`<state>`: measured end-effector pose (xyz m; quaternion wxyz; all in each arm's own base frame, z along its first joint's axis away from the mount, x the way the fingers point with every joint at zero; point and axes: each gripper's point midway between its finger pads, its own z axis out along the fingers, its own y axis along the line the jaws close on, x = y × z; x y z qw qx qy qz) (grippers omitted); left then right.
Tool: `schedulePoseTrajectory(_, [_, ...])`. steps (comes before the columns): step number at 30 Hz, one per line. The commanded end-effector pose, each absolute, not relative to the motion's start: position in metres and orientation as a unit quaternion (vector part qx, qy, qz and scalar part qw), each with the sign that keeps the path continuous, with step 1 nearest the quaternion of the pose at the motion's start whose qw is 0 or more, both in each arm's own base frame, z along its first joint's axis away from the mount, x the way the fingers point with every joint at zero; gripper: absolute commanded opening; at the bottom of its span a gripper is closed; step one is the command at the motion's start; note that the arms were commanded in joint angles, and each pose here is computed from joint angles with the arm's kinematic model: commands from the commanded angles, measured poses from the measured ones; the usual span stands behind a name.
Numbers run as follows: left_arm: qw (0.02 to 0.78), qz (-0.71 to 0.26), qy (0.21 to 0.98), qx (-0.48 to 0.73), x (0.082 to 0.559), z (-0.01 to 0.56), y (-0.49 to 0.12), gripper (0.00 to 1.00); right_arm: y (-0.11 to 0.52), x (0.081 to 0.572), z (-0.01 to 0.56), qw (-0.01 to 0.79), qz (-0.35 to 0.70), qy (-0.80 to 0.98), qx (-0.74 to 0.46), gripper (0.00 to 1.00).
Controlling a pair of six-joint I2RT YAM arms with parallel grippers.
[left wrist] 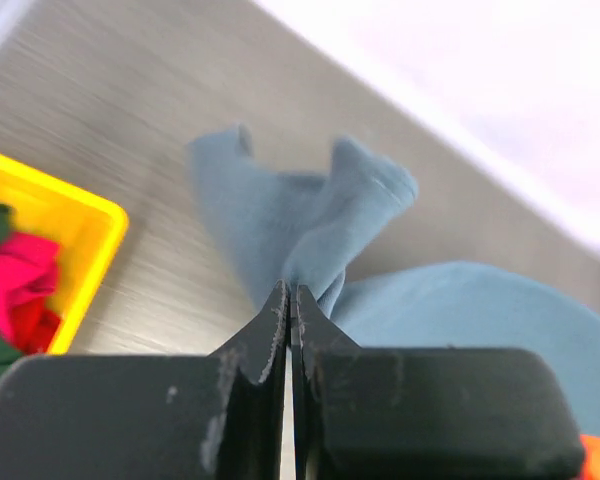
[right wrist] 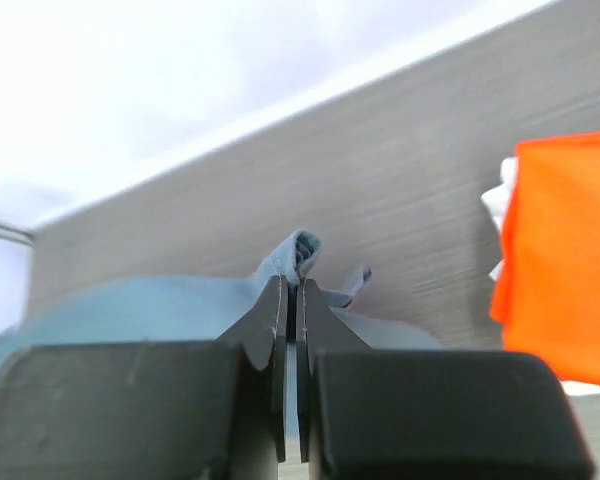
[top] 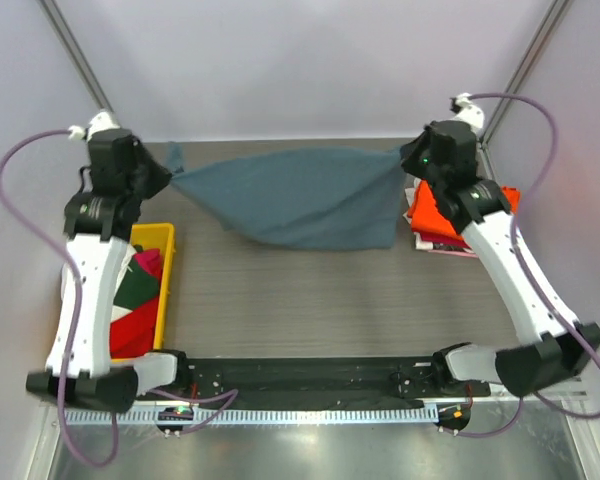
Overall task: Fold and stack the t-shirts
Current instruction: Flatten the tshirt out
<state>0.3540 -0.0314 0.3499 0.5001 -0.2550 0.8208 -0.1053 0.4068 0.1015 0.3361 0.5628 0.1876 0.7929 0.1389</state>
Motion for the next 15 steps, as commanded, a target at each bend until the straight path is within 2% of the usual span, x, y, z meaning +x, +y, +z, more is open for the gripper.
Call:
schedulePoseTrajectory(1, [0.577,-0.123,0.748,-0.302,0.308,0.398,-0.008,0.0,0.073,0.363,0.384,0.61,0.138,0.751,0.209,0.01])
schedulePoseTrajectory(2, [0.588,-0.129,0.736,-0.31,0.303,0.397,-0.006,0.0,0.07,0.355,0.378,0.609,0.137,0.751,0.215,0.01])
schedulePoseTrajectory(4, [0.576,-0.135,0.727,-0.348,0.28,0.36,-0.002,0.0,0.061,0.329,0.351,0.601,0.139,0.752,0.232,0.01])
schedulePoseTrajectory(5, [0.549,-0.121,0.741,-0.368,0.277,0.314,0.001,0.0,0.059,0.32,0.339,0.598,0.142,0.753,0.237,0.01])
schedulePoseTrajectory(7, [0.546,-0.144,0.721,-0.402,0.256,0.291,0.002,0.01,0.055,0.291,0.298,0.58,0.157,0.759,0.251,0.01])
schedulePoseTrajectory(8, [0.541,-0.146,0.72,-0.41,0.249,0.276,0.002,0.05,0.053,0.282,0.286,0.577,0.163,0.758,0.256,0.01])
schedulePoseTrajectory(9, [0.52,-0.134,0.73,-0.422,0.24,0.243,0.004,0.11,0.052,0.271,0.251,0.558,0.16,0.771,0.262,0.05])
schedulePoseTrajectory(10, [0.533,-0.149,0.711,-0.433,0.228,0.244,0.005,0.36,0.052,0.252,0.261,0.58,0.198,0.745,0.263,0.17])
schedulePoseTrajectory(11, [0.534,-0.149,0.708,-0.437,0.222,0.237,0.007,0.54,0.053,0.244,0.255,0.583,0.212,0.74,0.261,0.36])
schedulePoseTrajectory(12, [0.53,-0.146,0.71,-0.44,0.218,0.222,0.008,0.67,0.053,0.237,0.237,0.58,0.217,0.741,0.262,0.7])
schedulePoseTrajectory(13, [0.534,-0.151,0.705,-0.441,0.214,0.221,0.008,0.78,0.051,0.231,0.235,0.586,0.224,0.733,0.263,0.8])
schedulePoseTrajectory(15, [0.538,-0.157,0.706,-0.432,0.21,0.222,0.006,0.8,0.048,0.22,0.235,0.599,0.232,0.721,0.259,0.84])
